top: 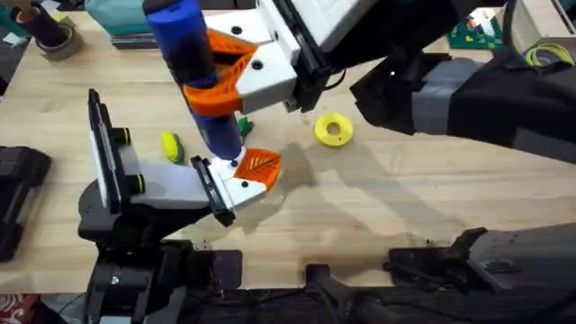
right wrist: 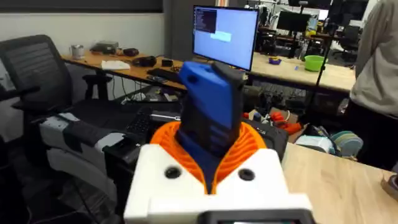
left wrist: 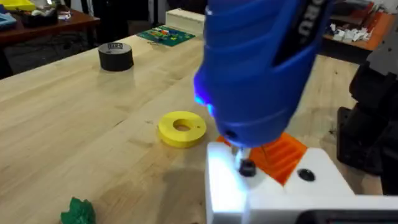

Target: Pick up the gripper from the table and insert it into the empty holder that is missing its gripper. Then pick up a screw, insert it into the mounting hole, and use the screwdriver to tighten it. Finally, clean up the table by picking up the vegetable and placing it into the bucket.

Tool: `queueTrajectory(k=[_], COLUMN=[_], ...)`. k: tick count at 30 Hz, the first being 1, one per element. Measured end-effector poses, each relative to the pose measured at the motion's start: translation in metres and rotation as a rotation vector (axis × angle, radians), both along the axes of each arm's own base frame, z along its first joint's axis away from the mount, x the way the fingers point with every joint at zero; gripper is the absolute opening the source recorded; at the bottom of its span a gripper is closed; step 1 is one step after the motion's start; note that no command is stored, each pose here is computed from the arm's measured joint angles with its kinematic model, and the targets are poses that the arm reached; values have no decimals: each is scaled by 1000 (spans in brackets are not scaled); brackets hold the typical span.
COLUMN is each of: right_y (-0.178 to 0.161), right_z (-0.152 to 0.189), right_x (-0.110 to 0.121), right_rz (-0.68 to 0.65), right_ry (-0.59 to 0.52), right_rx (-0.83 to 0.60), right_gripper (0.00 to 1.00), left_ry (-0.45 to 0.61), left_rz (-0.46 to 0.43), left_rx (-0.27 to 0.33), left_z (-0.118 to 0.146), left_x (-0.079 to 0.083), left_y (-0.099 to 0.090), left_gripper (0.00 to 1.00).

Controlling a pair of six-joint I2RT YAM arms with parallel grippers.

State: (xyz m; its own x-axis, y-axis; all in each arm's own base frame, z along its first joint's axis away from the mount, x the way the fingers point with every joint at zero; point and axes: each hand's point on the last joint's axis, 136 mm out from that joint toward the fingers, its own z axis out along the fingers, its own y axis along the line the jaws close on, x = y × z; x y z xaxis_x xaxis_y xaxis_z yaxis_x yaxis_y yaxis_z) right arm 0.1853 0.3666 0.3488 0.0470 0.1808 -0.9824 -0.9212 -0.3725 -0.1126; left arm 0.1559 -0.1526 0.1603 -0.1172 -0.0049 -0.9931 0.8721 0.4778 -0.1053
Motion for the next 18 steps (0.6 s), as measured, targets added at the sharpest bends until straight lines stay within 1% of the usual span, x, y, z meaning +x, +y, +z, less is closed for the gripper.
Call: queueTrajectory(k=[11,15,18], right_y=[-1,-7,-11], right_z=[4,18,27], right_x=[-2,-7,-5], right_rz=[1,2,16], right_ry=[-21,-69,-48], right_rx=[20,84,74], right_gripper=[24,24,24], left_ry=[0,0,0], left_rz=[0,0,0], left_rx=[0,0,0], left_z=[0,0,0], left_x=[0,0,0], left_y=[0,0,0], left_gripper=[4,4,4])
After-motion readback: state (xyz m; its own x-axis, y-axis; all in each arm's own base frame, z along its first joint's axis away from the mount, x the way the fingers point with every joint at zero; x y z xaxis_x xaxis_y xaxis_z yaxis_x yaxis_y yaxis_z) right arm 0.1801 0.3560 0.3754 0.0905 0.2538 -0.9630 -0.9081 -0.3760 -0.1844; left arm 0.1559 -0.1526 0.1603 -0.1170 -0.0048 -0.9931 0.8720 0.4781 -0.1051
